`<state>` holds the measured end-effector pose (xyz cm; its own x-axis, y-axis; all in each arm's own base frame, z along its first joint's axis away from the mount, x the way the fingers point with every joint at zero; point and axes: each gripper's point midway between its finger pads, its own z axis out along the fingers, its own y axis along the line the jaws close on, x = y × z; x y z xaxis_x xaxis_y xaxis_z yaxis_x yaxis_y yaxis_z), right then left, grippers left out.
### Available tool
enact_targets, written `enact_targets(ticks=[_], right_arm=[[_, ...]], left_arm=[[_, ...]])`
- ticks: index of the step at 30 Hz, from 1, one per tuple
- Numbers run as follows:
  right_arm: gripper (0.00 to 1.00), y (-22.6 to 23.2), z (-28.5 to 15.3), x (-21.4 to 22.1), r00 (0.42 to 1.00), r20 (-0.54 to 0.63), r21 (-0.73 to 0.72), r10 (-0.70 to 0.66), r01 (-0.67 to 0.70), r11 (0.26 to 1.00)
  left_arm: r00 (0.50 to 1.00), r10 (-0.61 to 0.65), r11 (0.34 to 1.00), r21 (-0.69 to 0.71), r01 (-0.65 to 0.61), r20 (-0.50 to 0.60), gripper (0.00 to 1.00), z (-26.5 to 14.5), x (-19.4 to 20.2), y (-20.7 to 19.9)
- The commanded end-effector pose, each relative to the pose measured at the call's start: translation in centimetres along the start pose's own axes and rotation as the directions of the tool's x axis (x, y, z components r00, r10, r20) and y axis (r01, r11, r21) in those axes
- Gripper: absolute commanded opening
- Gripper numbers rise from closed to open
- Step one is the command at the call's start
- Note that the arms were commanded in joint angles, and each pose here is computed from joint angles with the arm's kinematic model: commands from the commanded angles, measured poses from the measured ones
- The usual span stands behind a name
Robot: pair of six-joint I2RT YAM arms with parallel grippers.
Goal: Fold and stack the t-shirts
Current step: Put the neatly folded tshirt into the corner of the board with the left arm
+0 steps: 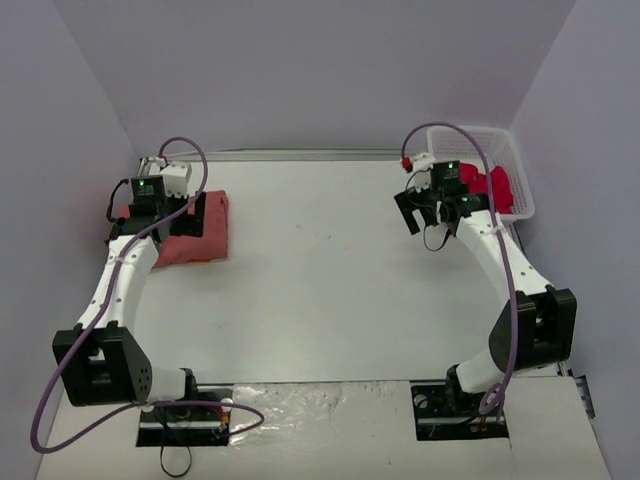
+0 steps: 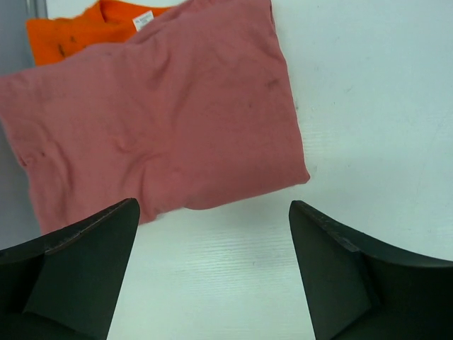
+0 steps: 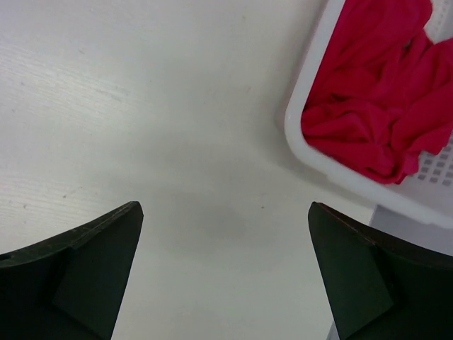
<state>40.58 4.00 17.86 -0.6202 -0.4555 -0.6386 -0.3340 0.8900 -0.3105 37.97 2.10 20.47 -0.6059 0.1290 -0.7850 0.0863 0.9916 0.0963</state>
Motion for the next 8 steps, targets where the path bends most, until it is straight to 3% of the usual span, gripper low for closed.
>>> enact_targets(ticks=[1,8], right_arm=[[1.0,-0.1,0.5,2.9,0.998,-0.017,0.044,0.063,-0.062,0.997],[1.0,0.1,-0.8,3.3,0.987,0.066,-0.01,0.148,-0.147,0.989]], left_arm=[[0.989,-0.02,1.0,0.019,0.017,0.148,0.87,-1.4,-3.9,-0.3],[0.987,-0.037,0.998,0.059,0.027,0.159,0.93,-1.8,-3.4,-1.2]])
